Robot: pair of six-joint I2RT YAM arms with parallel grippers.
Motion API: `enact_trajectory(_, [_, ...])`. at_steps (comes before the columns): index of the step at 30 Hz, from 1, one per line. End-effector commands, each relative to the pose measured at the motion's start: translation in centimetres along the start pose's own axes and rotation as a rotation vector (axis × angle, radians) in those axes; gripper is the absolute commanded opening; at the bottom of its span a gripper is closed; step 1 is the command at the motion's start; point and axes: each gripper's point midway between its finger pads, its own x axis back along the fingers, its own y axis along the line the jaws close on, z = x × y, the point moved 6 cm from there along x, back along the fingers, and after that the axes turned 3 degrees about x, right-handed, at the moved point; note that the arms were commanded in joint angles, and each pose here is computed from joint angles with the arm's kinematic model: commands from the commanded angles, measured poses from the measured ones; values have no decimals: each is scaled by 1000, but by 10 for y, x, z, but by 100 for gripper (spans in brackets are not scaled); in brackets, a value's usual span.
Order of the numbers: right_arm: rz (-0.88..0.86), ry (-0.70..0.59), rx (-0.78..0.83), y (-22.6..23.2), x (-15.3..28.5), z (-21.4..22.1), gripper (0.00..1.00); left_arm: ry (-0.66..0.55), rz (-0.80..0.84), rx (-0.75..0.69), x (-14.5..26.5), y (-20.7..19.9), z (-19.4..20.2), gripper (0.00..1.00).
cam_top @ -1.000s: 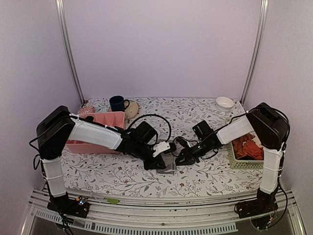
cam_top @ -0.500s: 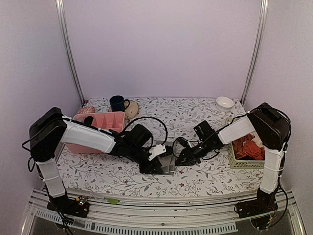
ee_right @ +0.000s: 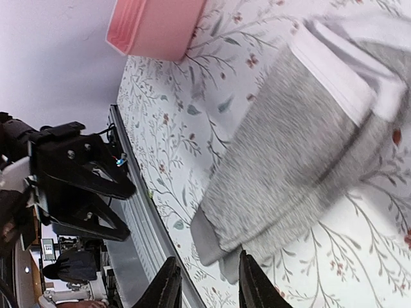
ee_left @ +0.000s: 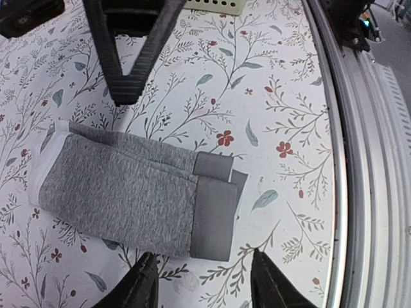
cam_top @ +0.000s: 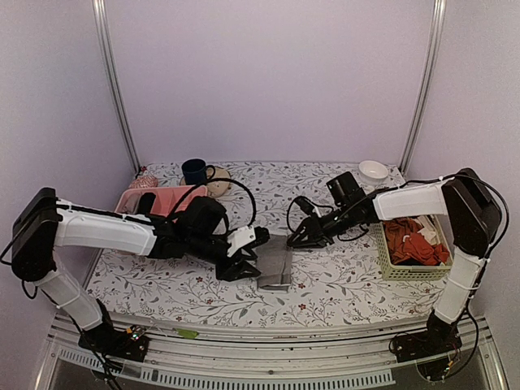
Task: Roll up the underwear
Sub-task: Smooth out the underwear at the center of the board, then adjust the underwear at the center of the board.
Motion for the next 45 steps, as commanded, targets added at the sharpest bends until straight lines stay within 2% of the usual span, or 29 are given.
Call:
enact_trajectory(1, [-53, 39, 10, 17, -17, -14, 31, -16, -21, -49, 3, 4, 3, 49])
enact_trajectory(7, [-18, 57, -57, 2, -17, 5, 24, 59, 13, -79, -19, 0, 15, 43])
enact_trajectory(15, [-26, 46, -127, -13, -14, 21, 20, 145, 58, -97, -49, -3, 28, 40])
enact_trajectory(19, [-23, 60, -158, -26, -24, 27, 13, 135, 78, -83, -56, -3, 27, 34])
enact_trajectory(25, [-62, 92, -181, -33, -37, 33, 7, 127, 114, -90, -66, -8, 20, 24])
enact_trajectory(32, [-64, 111, -200, -40, -43, 39, 0, 129, 114, -79, -73, -10, 20, 22])
enact_trajectory(42, [-64, 137, -208, -44, -53, 43, 0, 125, 127, -76, -82, -9, 17, 21])
enact_trajectory(45, [-60, 142, -210, -45, -55, 46, 0, 108, 116, -72, -77, -9, 10, 26])
